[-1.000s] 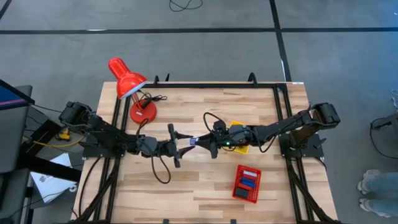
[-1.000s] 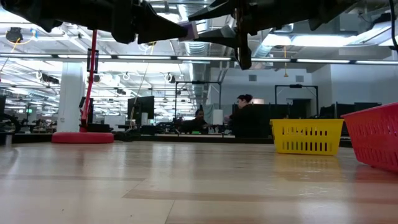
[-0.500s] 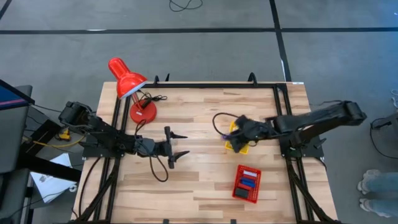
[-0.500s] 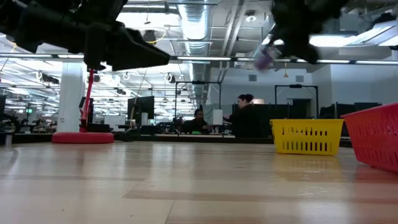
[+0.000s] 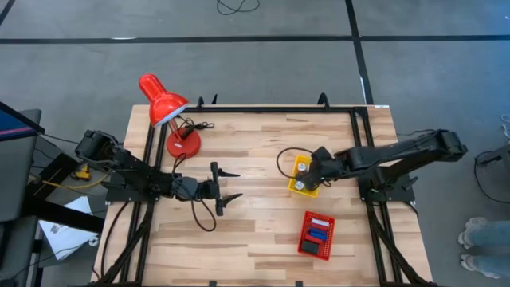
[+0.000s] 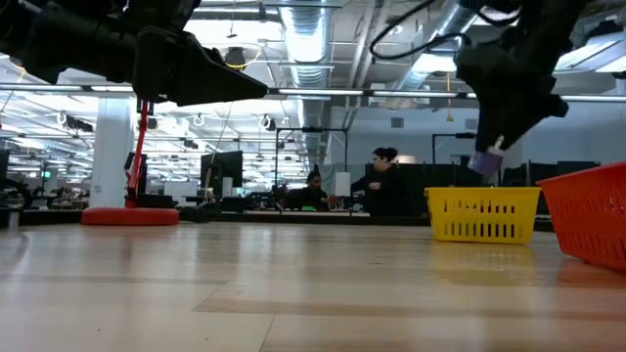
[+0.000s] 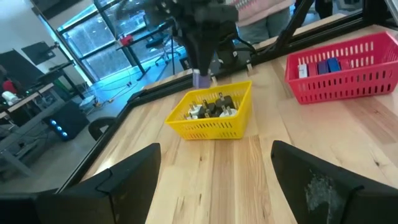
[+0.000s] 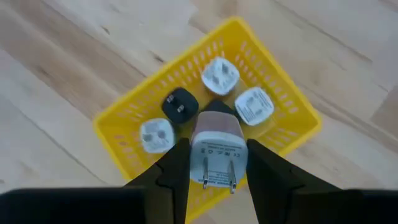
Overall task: Pick & Place Office items
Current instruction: Put the violet charger adapter into the yellow bin
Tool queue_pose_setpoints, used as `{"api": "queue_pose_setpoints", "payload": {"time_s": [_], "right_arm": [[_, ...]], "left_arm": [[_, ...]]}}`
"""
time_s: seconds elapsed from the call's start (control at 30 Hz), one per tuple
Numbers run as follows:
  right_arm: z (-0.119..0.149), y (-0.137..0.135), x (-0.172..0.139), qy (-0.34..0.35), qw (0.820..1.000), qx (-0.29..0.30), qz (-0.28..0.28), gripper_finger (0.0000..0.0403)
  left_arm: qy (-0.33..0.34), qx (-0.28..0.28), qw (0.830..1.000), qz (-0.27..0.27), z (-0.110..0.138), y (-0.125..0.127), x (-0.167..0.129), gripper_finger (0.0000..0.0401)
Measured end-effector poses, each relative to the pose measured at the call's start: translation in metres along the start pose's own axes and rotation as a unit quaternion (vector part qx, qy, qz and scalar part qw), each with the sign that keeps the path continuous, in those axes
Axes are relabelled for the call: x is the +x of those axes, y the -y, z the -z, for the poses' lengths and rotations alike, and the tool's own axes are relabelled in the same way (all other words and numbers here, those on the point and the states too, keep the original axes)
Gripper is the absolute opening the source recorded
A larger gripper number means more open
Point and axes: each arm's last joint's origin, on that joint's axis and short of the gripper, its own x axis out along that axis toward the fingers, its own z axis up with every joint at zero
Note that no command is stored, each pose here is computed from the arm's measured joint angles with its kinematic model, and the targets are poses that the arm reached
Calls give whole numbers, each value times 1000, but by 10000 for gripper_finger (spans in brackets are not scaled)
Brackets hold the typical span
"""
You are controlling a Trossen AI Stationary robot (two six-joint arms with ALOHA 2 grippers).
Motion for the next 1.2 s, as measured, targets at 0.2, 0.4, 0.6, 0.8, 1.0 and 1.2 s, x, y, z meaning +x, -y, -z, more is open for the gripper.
{"api": "queue_pose_setpoints", "payload": {"time_s": [0.2, 0.4, 0.6, 0.8, 1.0, 1.2], "right_arm": [[5, -7, 22, -38, 998, -26, 42, 117], [6, -9, 36, -53, 995, -37, 73, 117], [4, -5, 35, -64, 994, -30, 82, 117], [4, -1, 35, -80, 992, -27, 90, 117], [3, -3, 46, -96, 990, -35, 98, 116], [6, -5, 64, -132, 982, -52, 121, 117]], "left_arm": [[0, 0, 1000, 0, 0, 0, 0, 301], [0, 0, 1000, 0, 0, 0, 0, 301], [0, 0, 1000, 0, 0, 0, 0, 301], [0, 0, 1000, 0, 0, 0, 0, 301], [0, 0, 1000, 0, 0, 0, 0, 301], [0, 0, 1000, 0, 0, 0, 0, 301]]}}
